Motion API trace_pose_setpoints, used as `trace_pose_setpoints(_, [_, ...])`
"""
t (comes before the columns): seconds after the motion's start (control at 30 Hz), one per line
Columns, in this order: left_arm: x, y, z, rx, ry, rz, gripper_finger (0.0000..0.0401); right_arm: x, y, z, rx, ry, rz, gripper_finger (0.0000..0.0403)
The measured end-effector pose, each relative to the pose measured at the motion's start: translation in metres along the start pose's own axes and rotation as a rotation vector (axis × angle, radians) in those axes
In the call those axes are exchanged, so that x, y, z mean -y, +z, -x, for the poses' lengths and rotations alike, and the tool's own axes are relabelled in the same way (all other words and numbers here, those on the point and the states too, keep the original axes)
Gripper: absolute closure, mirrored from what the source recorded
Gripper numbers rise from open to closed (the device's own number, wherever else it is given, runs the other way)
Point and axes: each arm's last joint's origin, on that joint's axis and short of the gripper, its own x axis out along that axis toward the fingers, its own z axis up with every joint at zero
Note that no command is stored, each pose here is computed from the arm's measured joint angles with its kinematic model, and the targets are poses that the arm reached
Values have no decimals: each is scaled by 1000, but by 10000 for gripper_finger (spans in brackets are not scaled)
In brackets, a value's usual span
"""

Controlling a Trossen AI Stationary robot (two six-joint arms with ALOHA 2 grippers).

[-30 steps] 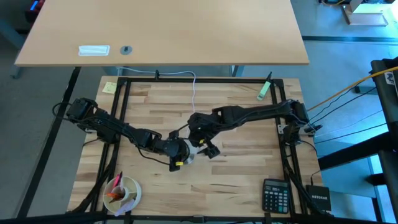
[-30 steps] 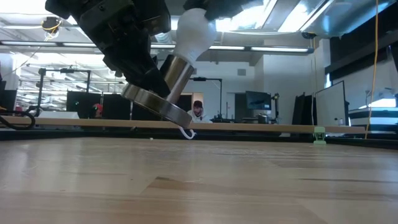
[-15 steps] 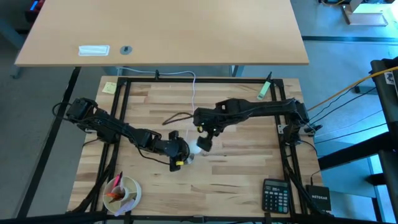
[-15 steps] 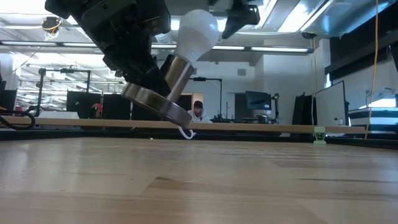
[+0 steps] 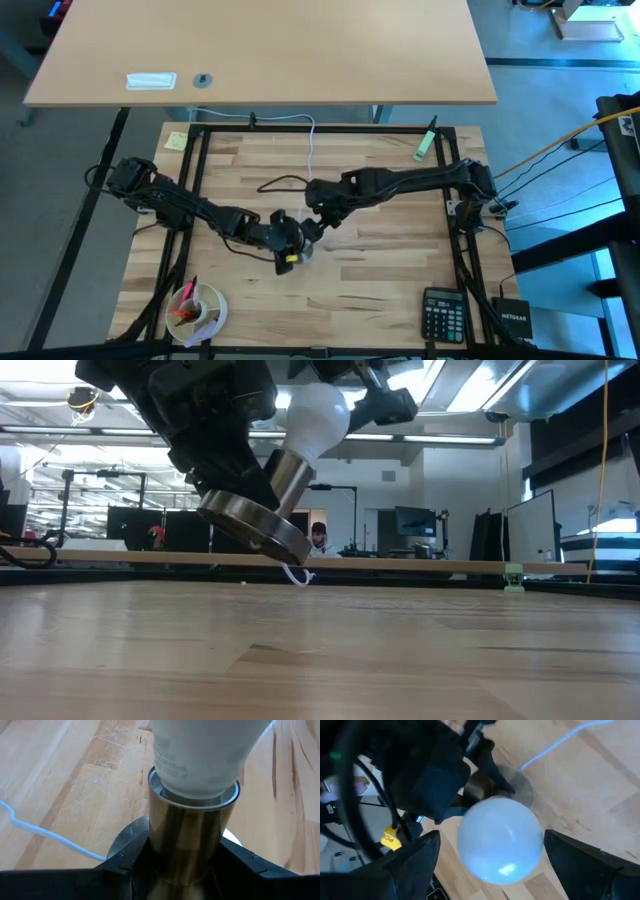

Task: Screw lightbulb
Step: Remove the lightbulb from the lamp

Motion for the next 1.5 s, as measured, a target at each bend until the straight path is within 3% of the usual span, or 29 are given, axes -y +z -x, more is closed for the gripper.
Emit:
trace_pose_setpoints(0.17, [0, 0, 0, -2, 1, 17, 239, 12, -1, -9, -53, -16, -72, 45])
trace_pose_setpoints(0.5, [0, 0, 0, -1, 2, 18, 239, 10, 4, -11, -20, 31, -85, 48])
trace_pose_setpoints(0.73, [-2, 0, -1, -3, 6, 21, 239, 11, 3, -11, -35, 32, -80, 110])
trace_pose_setpoints(0.87, [-2, 0, -1, -4, 6, 17, 239, 10, 3, -11, -35, 34, -13, 151])
trace_pose_setpoints(0.97, [-2, 0, -1, -4, 6, -1, 239, 10, 3, -11, -37, 43, 126, 162])
trace_pose_setpoints(1.13, [0, -1, 0, -5, -1, -42, 239, 9, 2, -12, -43, 85, 482, 159])
trace_pose_setpoints(1.5, [2, -2, 0, -12, 0, -125, 239, 8, 2, -12, 20, 88, 1585, 160])
